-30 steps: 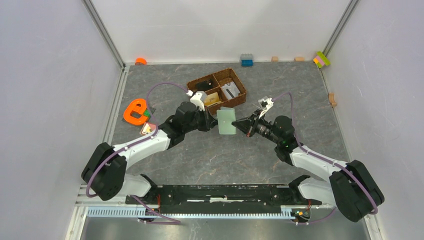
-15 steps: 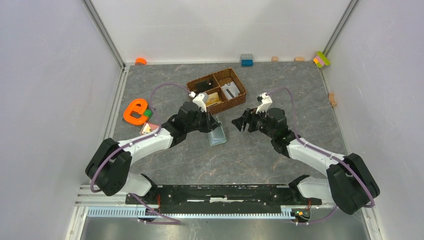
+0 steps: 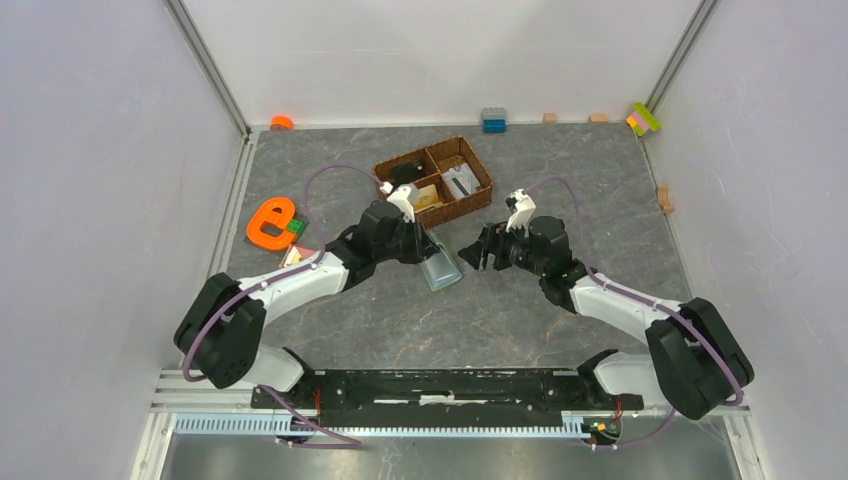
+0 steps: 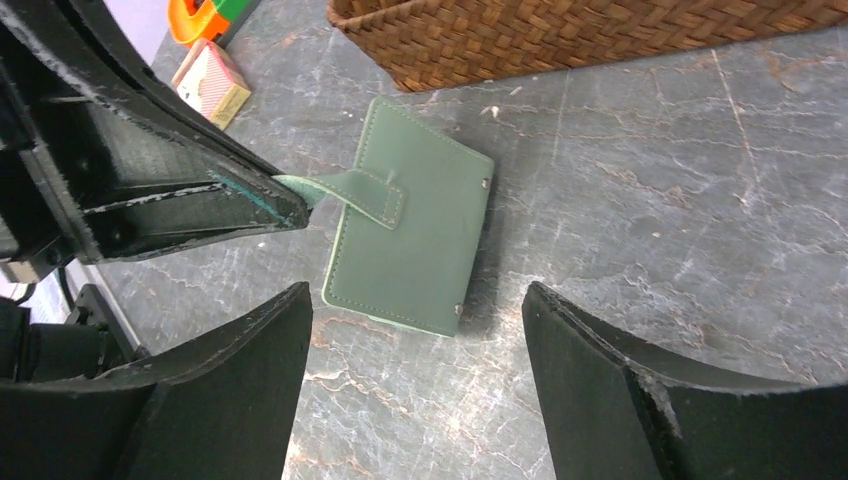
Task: Take the credit cards out of the card holder
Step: Open the card holder at the center of the board.
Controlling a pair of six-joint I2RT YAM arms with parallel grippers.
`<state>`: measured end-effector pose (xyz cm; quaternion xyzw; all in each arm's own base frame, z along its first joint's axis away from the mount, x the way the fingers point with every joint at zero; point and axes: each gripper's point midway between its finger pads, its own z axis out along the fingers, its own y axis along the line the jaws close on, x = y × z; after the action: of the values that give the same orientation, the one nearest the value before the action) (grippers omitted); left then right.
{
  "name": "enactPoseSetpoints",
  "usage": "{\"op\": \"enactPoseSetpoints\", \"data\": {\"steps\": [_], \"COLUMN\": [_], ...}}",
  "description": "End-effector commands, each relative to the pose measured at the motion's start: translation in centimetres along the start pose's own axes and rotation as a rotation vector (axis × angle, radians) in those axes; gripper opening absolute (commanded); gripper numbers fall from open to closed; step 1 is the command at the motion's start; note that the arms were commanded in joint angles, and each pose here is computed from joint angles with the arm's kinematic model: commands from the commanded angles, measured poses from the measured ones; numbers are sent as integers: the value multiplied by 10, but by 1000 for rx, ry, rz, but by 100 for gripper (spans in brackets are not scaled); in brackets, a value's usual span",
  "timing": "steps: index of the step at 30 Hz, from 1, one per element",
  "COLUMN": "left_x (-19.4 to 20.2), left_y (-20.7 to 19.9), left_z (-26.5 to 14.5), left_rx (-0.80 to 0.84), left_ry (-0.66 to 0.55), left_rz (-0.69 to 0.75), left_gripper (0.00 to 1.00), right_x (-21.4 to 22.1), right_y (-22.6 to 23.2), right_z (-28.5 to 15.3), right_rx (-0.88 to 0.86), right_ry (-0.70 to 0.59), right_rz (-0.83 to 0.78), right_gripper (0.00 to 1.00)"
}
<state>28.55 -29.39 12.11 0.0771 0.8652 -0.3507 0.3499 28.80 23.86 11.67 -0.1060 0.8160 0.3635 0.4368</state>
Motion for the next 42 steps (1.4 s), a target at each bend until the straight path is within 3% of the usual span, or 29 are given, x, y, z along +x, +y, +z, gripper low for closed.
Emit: {"op": "enactPoseSetpoints", "data": {"steps": [1,5,11,19,22,25,28,32,42], "left_x": [-34,-38,-38,-32,-32,-31,-28,-24,-2], "left_y": [-10,-5,-2,-1,-1,0,1,0,-46], "left_z": [-15,-20,-20,-11,-10,-9,-6,0,17], "left_rx": [-20,-53,-69,-62,-63,-65,-67,-55,210], "left_ry": [-110,-136,-136,-100,-97,-90,-76,-40,122], "left_rz": [-8,-9,1,-3,-4,-1,11,31,29], "left_gripper": [3,4,4,5,5,6,6,6,8], "right_x": [-22,-20,-5,22,23,18,11,2,6], "right_y": [30,61,59,42,18,4,-9,-25,-17], "right_z": [3,4,22,47,51,48,43,35,41], "right_rx": [-152,-279,-194,-120,8,96,166,240,136], "right_ry": [-66,-63,-3,128,151,131,106,64,86], "right_rz": [-61,-130,-228,-208,-200,-208,-205,-189,-181], "right_gripper": [81,84,82,80,75,52,43,41,43]}}
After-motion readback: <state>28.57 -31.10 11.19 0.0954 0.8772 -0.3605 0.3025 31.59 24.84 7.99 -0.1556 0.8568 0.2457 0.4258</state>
